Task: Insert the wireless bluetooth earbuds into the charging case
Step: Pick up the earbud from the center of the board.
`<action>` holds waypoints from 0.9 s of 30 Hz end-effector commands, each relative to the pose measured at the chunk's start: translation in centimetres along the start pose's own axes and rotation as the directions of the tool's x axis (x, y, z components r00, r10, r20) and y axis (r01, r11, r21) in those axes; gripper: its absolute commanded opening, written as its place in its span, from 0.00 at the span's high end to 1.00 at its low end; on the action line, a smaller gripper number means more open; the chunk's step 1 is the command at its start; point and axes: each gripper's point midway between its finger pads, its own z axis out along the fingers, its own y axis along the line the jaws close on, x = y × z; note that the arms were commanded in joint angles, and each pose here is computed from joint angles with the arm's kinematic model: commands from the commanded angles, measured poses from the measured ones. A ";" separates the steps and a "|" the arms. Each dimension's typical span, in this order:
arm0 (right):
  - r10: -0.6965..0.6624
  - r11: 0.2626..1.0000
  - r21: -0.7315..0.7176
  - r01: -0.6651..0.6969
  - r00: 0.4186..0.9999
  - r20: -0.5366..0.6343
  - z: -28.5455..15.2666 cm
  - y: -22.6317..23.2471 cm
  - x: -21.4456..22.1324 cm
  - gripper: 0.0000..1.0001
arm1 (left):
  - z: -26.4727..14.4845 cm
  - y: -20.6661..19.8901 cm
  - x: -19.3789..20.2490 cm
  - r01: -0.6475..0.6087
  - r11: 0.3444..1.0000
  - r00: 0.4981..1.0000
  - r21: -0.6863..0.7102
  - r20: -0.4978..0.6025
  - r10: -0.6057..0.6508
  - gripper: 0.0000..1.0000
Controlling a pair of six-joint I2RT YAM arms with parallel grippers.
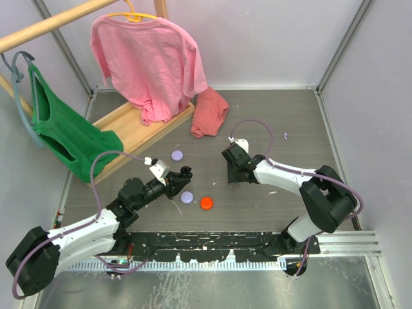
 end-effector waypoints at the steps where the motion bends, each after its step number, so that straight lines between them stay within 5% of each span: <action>1: 0.120 0.992 -0.042 -0.118 0.991 0.052 0.5 0.8 -1.3 0.62 | 0.1 -0.2 -1.3 -0.028 1.000 0.999 0.011 0.046 0.028 1.00; 27: -0.026 0.963 -0.270 0.010 0.998 -0.054 0.4 5.8 -1.7 0.62 | 0.2 -0.4 -1.4 -0.029 0.999 0.999 0.020 0.047 0.028 1.00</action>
